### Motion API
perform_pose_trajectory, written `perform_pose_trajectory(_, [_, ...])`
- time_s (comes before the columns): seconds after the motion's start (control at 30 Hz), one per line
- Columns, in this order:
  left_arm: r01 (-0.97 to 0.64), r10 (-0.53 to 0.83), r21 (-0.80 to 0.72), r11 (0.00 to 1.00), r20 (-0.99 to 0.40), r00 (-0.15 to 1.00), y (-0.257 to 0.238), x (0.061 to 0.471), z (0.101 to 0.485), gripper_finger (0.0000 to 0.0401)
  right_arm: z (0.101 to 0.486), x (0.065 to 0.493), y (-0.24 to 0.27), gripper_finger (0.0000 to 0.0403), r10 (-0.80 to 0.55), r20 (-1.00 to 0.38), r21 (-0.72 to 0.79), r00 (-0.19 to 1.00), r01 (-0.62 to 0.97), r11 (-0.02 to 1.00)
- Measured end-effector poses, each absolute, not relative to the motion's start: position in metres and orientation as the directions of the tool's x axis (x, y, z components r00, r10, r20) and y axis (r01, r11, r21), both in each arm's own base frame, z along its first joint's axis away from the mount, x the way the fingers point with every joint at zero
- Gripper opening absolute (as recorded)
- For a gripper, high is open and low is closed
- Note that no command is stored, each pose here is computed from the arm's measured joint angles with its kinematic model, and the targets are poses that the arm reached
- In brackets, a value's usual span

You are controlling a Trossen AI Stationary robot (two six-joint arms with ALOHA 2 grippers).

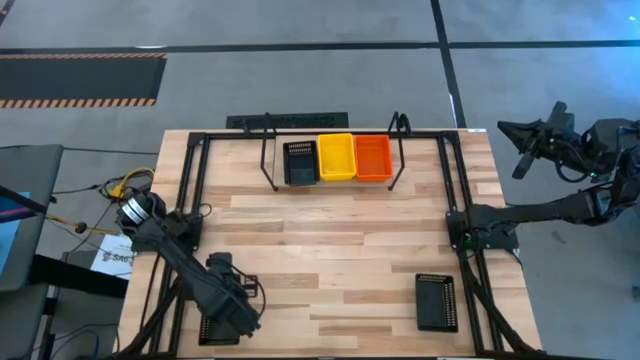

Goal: Stack baskets on shelf by color
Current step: Stack the left black bin on top of the other black bin on the shelf

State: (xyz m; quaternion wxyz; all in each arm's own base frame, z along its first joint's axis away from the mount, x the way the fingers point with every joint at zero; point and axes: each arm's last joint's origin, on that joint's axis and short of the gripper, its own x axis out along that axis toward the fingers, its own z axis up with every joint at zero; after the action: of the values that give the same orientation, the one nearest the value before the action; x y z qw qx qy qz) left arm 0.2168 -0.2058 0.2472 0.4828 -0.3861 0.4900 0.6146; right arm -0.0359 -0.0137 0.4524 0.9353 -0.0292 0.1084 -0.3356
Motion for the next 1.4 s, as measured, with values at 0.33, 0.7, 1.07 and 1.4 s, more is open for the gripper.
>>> perform_pose_trajectory(0.33, [-0.999,0.247,0.018,-0.043,-0.969,-0.028,-0.141,0.178,0.246,0.0118,0.454,-0.036,-0.014,0.0001,-0.634,-0.169,-0.096,0.754,0.628,0.772])
perform_pose_trajectory(0.7, [-0.954,-0.069,-0.294,-0.068,-0.952,0.298,-0.126,0.162,0.208,0.0118,0.454,-0.036,-0.014,0.0001,-0.634,-0.170,-0.059,0.755,0.634,0.771])
perform_pose_trajectory(1.07, [-0.914,-0.216,-0.286,0.286,-0.949,0.229,-0.136,0.158,0.208,0.0118,0.445,-0.021,-0.015,0.0001,-0.652,-0.195,-0.073,0.733,0.652,0.755])
perform_pose_trajectory(1.4, [-0.897,-0.361,-0.146,0.417,-0.932,-0.016,-0.142,0.143,0.207,0.0118,0.432,-0.009,-0.017,0.0001,-0.669,-0.240,-0.047,0.704,0.680,0.732])
